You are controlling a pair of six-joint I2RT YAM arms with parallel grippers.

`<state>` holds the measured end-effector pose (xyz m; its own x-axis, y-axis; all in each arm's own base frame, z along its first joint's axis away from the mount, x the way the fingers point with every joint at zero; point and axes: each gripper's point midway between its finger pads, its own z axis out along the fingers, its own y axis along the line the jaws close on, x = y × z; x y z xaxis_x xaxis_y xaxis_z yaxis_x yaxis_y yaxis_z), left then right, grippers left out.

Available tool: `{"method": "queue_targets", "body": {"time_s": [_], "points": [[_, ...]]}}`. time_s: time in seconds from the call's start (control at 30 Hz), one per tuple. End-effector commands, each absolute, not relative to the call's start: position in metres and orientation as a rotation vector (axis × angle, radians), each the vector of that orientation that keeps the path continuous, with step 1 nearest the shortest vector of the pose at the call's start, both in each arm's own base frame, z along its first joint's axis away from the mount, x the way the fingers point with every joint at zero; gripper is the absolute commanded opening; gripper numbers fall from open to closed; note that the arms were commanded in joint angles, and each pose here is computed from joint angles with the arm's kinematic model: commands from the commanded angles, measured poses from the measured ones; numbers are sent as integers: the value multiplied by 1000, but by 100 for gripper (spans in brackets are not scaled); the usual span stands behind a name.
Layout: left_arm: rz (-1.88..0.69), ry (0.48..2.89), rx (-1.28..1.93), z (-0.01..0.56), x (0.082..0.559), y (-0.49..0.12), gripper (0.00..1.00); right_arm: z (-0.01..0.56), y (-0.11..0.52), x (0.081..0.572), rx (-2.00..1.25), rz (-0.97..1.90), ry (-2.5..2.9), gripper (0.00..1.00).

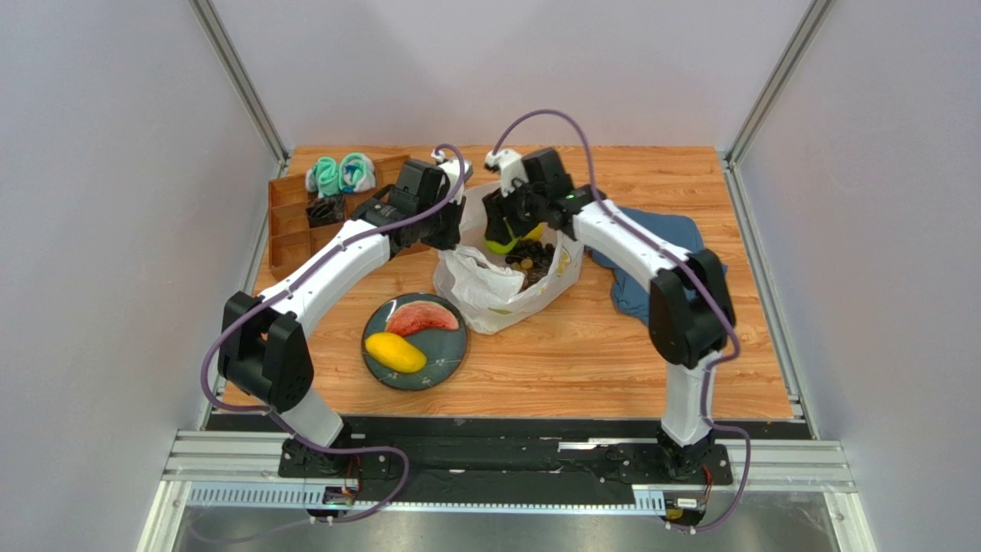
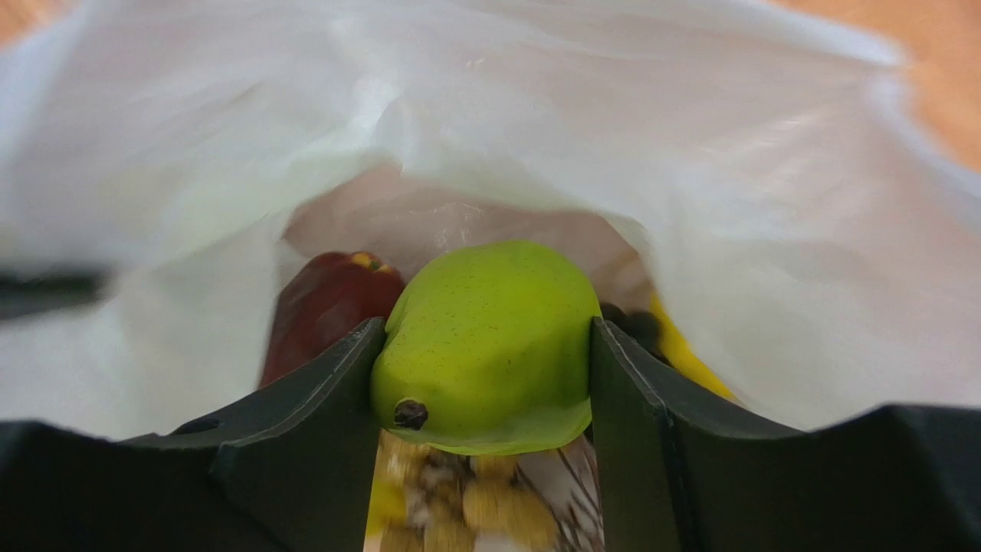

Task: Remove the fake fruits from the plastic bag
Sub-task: Take out the fake fruit from the plastic bag, then place the fake fruit on the plate.

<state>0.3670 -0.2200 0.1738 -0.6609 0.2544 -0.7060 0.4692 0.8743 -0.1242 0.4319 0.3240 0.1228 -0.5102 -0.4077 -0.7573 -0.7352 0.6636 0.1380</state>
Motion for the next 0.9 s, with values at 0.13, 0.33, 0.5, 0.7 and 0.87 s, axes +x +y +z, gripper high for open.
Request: {"method": "queue_targets", "body": {"time_s": [0.13,0.33,0.5,0.7,0.87], "points": [[-478,2188,438,216,414,-238,0,312,280,364,-885,686,1821,26],[-562,2177,438,228,426,-248,35,323,310,258,-1281,869,1674,29],[-402,2104,328,263,444,-213,80,282,343,231,-1435,967,1699,29],[-327,1987,239,317,437,-163,82,253,408,206,-1673,1083,1655,29],[-285,1933,199,335,413,-129,82,198,436,201,-1775,1057,1735,29]]}}
